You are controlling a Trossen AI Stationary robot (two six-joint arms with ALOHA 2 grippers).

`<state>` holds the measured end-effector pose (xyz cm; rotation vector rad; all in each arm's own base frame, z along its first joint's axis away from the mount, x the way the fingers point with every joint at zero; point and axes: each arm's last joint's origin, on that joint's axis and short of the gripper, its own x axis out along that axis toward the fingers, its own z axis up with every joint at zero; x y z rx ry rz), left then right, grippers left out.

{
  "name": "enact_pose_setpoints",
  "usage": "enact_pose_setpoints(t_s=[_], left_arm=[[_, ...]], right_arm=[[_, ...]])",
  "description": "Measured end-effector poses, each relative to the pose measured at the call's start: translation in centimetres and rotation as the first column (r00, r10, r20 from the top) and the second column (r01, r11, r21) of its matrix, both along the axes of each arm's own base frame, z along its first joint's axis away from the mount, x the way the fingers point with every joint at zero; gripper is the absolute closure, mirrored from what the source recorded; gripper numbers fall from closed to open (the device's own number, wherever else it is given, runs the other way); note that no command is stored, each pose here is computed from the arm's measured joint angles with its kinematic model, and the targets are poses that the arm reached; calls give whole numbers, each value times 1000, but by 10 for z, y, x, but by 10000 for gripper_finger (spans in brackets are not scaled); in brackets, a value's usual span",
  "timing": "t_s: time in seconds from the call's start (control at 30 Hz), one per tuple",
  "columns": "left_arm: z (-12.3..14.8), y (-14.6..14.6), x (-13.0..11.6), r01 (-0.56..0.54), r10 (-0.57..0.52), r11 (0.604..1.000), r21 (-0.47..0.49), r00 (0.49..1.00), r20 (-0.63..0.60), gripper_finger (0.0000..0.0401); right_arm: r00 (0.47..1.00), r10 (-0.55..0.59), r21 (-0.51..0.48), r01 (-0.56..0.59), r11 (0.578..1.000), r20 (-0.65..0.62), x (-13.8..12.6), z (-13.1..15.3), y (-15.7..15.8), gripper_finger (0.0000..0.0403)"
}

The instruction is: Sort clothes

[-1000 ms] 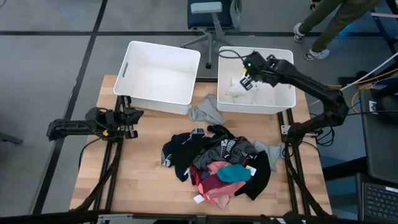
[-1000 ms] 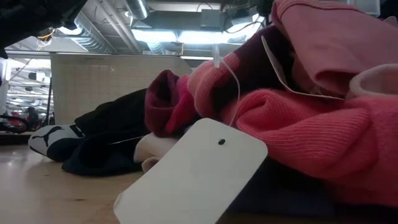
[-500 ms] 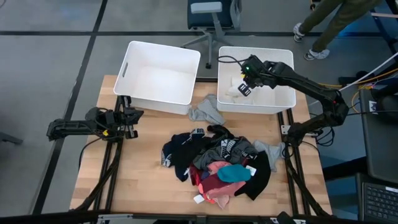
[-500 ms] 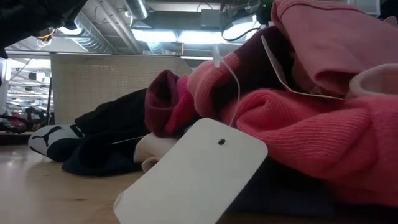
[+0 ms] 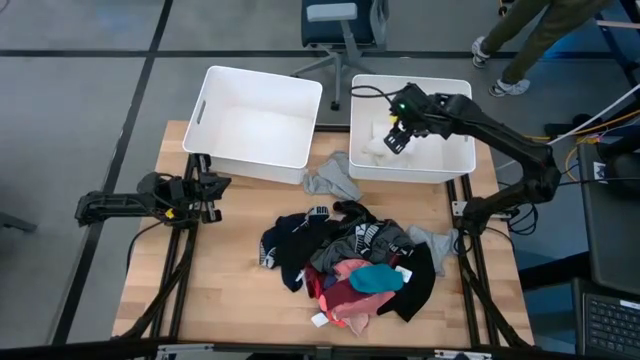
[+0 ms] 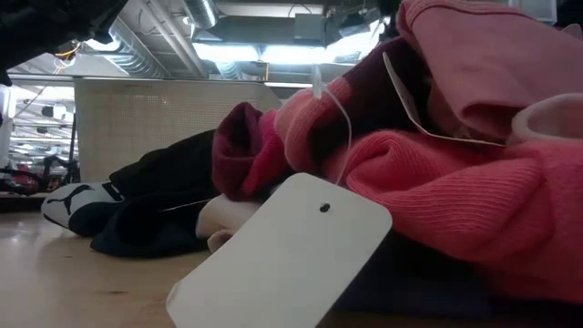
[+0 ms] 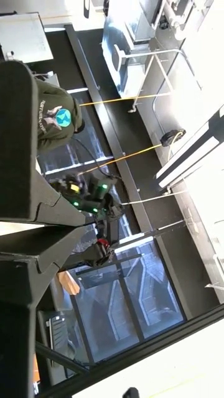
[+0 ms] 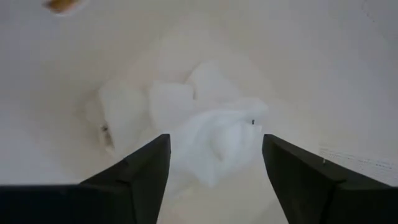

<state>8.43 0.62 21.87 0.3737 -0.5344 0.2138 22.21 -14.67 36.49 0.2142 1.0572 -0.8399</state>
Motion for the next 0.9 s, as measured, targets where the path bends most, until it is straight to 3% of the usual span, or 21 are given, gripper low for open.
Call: enact_pose_setpoints(t_s=[0.37,0.57,0.77,0.9], left_arm=[[0,0,0,6,-6,1000,-9,1000,1,397],[0,0,0,9,-9,1000,-14,1000,1,397],[0,0,0,10,-10,1000,-16,1000,1,397],[0,0,0,10,-10,1000,-16,1000,1,397]], right_arm=[[985,169,83,-172,982,44,12,37,81,153],[957,288,172,-288,942,27,13,35,134,153],[943,327,170,-332,928,58,11,34,179,153],[944,328,166,-328,930,26,4,18,204,153]])
